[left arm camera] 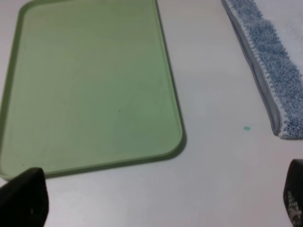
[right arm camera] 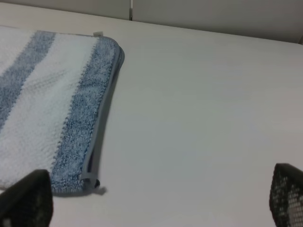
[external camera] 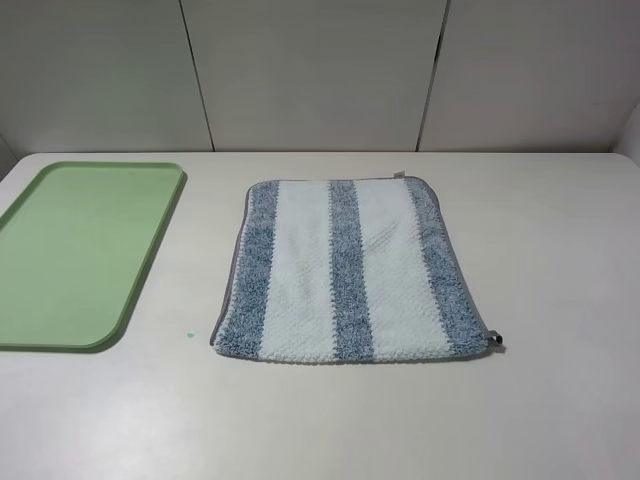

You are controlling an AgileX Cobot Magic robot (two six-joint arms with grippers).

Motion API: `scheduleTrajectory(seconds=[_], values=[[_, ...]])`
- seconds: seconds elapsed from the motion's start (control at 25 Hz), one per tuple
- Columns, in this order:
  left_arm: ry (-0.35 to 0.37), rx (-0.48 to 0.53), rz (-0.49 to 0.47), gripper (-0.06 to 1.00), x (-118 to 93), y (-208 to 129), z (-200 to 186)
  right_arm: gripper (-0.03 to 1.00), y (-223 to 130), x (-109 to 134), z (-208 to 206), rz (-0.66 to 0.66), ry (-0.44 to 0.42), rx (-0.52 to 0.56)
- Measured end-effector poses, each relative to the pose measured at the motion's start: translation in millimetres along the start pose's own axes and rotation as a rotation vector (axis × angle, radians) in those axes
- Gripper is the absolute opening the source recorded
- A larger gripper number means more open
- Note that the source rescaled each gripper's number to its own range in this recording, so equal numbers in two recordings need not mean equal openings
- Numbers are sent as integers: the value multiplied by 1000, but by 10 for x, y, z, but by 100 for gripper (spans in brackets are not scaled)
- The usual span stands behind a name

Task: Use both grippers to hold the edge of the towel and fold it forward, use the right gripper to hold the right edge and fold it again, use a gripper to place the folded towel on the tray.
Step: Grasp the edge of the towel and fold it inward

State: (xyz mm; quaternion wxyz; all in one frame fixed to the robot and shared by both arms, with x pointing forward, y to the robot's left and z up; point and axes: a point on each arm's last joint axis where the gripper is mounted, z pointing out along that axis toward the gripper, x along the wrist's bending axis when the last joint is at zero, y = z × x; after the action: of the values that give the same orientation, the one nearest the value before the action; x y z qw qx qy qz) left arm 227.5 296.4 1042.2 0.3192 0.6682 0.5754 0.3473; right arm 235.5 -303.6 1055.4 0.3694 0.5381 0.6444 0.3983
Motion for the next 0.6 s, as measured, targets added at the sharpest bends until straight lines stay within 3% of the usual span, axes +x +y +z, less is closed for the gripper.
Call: scheduleTrajectory(seconds=[0.6], values=[[0,0,0,100,0,0,0,100,0,0,0,0,0,0]])
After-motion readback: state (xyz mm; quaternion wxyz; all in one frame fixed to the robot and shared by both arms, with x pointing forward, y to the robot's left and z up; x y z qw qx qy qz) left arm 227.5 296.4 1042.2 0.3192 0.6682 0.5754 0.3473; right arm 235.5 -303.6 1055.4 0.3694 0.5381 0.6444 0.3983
